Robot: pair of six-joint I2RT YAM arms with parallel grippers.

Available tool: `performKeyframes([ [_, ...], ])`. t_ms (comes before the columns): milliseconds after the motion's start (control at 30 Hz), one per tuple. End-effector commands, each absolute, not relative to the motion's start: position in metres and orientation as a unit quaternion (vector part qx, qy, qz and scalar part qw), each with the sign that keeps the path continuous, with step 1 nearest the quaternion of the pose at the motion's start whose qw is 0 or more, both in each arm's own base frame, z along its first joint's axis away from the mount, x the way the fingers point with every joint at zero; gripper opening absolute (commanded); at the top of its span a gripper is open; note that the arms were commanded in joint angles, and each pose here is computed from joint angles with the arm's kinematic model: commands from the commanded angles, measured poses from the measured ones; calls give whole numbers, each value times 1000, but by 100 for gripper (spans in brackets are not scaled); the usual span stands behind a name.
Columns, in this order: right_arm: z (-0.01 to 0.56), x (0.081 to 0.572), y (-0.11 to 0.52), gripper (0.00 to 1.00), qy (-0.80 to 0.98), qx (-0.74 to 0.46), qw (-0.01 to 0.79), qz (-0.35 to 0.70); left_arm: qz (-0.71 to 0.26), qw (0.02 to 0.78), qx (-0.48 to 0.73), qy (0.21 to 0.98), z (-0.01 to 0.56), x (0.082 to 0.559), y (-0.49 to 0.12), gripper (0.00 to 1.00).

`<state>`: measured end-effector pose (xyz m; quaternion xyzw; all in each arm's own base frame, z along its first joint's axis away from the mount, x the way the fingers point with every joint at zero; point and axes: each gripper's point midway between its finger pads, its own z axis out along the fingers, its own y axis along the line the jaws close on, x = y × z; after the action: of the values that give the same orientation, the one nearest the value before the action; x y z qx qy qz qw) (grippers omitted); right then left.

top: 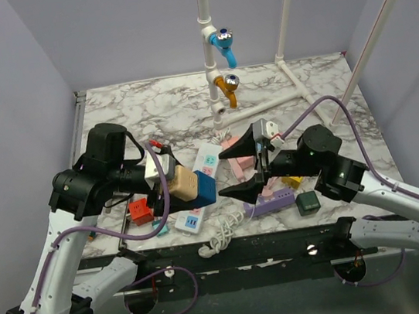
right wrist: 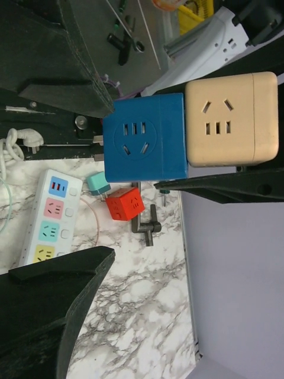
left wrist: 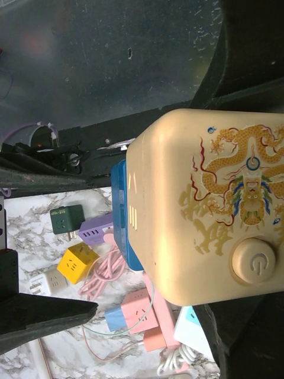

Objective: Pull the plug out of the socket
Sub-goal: Remove the plug from the socket.

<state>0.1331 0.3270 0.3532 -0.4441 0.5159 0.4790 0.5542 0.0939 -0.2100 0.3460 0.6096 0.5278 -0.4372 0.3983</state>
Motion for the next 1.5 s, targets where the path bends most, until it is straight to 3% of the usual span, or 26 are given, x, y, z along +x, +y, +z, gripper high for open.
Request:
performKeyframes([
  [0, 355, 117, 330, 100, 485, -493, 533, 487, -441, 417, 622, 494, 358, 90, -212, 0],
  [867, 347, 124, 375, 98, 501, -497, 512, 490, -435, 427, 601, 516, 355, 111, -227, 0],
  [1000, 343, 127, 384, 87, 511, -498, 506, 484, -441, 423, 603, 512, 356, 108, -228, 0],
  [1233, 338, 126, 385, 46, 517, -499, 505, 478, -442, 421, 611, 504, 358, 102, -227, 0],
  [1367, 332, 127, 377, 13, 526, -495, 509, 468, -435, 419, 620, 500, 358, 97, -223, 14],
  [1400, 330, 127, 375, 8, 529, -493, 509, 467, -433, 419, 623, 499, 358, 97, -223, 27],
  [1467, 329, 127, 372, 3, 532, -490, 511, 464, -430, 417, 623, 503, 358, 96, -221, 68],
])
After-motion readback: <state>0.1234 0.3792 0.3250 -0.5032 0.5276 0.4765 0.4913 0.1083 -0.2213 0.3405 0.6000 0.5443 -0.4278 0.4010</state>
